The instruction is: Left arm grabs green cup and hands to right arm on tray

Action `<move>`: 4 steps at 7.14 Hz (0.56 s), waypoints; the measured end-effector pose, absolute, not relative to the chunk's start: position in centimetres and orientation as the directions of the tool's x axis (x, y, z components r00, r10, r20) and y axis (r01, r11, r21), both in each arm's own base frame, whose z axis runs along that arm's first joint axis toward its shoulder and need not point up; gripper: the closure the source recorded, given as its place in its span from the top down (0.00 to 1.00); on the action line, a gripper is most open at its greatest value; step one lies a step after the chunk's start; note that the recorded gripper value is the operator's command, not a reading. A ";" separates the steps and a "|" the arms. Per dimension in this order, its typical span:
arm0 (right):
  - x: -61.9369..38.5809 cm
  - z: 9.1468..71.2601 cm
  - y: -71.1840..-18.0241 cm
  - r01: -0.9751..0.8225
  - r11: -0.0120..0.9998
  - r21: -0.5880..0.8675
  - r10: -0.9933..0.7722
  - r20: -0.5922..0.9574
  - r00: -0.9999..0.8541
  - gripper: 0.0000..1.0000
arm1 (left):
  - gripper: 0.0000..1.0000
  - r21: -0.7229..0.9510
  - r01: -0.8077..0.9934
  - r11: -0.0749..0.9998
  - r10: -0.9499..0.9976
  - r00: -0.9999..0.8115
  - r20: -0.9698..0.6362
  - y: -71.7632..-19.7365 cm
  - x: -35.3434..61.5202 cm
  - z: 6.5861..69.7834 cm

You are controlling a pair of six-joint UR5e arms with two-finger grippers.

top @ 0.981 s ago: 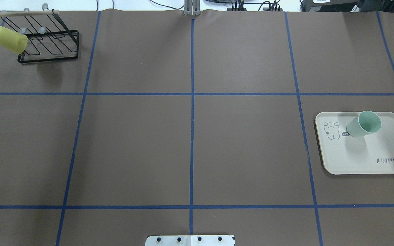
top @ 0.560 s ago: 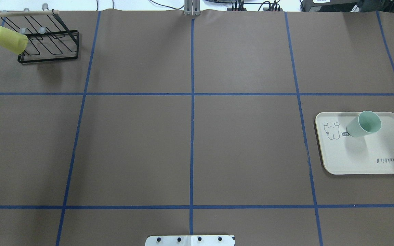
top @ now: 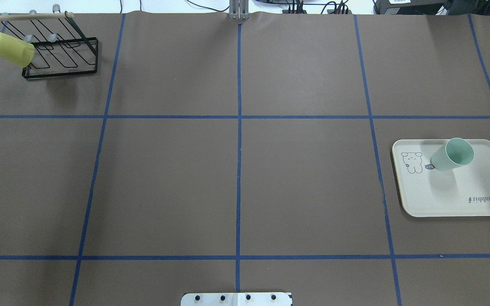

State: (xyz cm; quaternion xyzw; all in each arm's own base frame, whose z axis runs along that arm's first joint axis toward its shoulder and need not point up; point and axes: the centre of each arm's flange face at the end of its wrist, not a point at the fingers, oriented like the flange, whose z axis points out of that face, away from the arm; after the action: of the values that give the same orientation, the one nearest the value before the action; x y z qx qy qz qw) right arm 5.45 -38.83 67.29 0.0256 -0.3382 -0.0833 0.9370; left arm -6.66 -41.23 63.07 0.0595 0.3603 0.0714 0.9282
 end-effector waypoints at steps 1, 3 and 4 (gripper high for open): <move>5.4 67.5 -38.8 0.139 0.985 0.101 -0.172 0.630 0.757 1.00 | 1.00 0.161 -0.089 0.983 0.174 0.731 -0.660 -41.2 -6.7 63.1; 5.4 67.5 -38.8 0.139 0.985 0.100 -0.171 0.630 0.757 1.00 | 1.00 0.159 -0.087 0.983 0.172 0.731 -0.661 -41.2 -6.7 63.0; 5.4 67.6 -38.8 0.139 0.985 0.099 -0.170 0.630 0.757 1.00 | 1.00 0.159 -0.086 0.984 0.171 0.731 -0.661 -41.2 -6.7 63.0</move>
State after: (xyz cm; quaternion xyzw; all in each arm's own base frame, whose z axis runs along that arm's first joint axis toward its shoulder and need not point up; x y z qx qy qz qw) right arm 5.43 -38.77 67.57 0.0230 -0.3384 -0.0827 0.9371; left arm -6.66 -41.23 63.01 0.0587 0.3602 0.0692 0.9285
